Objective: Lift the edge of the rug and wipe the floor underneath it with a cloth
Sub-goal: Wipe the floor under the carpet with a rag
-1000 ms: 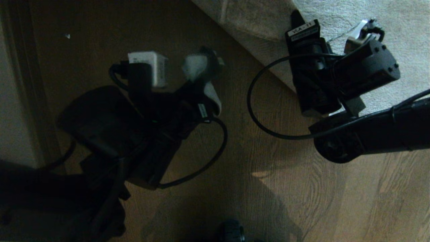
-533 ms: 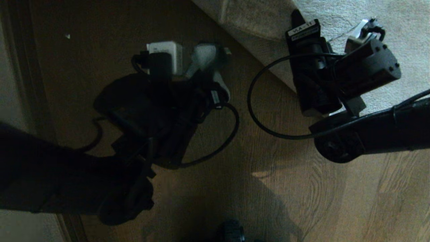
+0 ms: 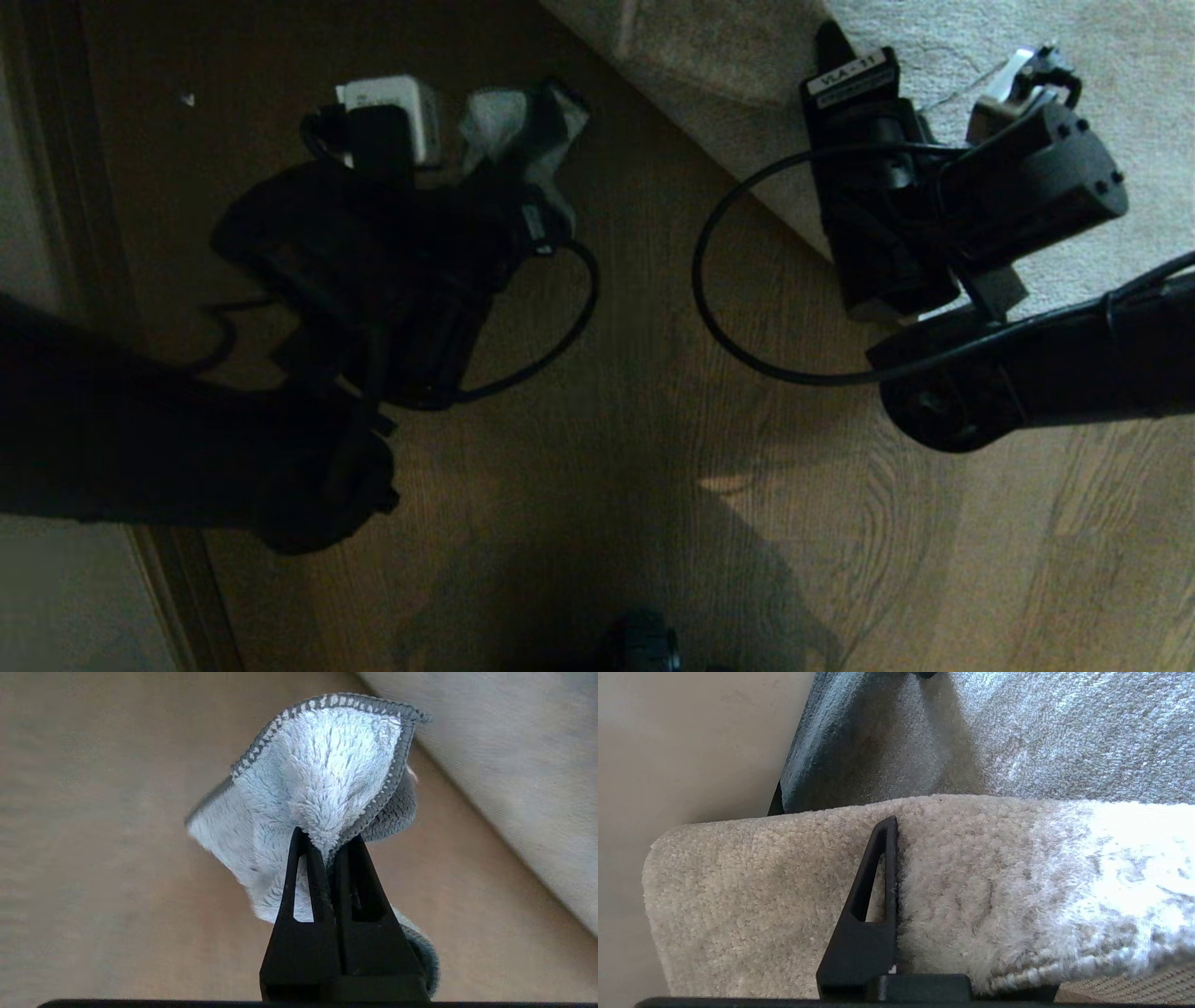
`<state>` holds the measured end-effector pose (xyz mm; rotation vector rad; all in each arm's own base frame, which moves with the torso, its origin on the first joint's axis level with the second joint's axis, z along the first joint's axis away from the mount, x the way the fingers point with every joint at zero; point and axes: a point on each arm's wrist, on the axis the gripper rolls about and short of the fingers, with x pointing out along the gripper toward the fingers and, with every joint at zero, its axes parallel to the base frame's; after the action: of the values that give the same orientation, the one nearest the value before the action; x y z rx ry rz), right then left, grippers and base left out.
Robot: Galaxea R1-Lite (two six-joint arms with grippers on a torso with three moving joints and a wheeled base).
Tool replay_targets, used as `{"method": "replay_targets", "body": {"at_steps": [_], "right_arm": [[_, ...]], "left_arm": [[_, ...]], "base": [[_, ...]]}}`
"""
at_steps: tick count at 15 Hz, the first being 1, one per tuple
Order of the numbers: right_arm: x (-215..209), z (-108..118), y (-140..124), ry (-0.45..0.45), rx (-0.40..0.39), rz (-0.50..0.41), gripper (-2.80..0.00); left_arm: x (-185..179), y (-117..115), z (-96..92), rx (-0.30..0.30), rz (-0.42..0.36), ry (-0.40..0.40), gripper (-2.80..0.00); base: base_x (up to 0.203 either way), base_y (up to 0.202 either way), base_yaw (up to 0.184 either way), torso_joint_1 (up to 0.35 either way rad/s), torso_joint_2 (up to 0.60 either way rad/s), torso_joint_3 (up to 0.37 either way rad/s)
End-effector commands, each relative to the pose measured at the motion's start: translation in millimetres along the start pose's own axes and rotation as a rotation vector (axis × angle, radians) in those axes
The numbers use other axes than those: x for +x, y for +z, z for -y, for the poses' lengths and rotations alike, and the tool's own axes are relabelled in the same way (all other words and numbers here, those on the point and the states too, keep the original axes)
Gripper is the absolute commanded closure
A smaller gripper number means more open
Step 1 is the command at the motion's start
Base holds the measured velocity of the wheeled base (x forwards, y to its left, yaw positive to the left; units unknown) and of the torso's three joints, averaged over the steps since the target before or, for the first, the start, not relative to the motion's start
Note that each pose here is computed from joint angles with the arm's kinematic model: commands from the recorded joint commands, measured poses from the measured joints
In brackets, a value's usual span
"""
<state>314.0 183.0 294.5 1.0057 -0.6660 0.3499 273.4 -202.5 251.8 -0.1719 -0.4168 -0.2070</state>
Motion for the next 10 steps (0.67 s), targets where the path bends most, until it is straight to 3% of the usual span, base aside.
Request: {"method": "replay_targets", "body": {"at_steps": [1, 7, 10], "right_arm": [[0, -4, 4, 0.027, 0.027, 0.038, 0.00], [0, -5, 6, 0.029, 0.026, 0.040, 0.00], [0, -5, 6, 0.028, 0.025, 0.039, 0.00]], "left_arm": [[6, 9, -18.6, 0.012, 0.033, 0.053, 0.00], [16, 18, -61.6, 0.064, 0.071, 0.138, 0.00], [8, 25, -72.8, 0.077, 0.074, 0.161, 0.00]], "base": [[0.000, 0.000, 0.000, 0.000, 0.00, 0.000], [0.000, 0.000, 0.000, 0.000, 0.00, 0.000], [0.000, 0.000, 0.000, 0.000, 0.00, 0.000]]}}
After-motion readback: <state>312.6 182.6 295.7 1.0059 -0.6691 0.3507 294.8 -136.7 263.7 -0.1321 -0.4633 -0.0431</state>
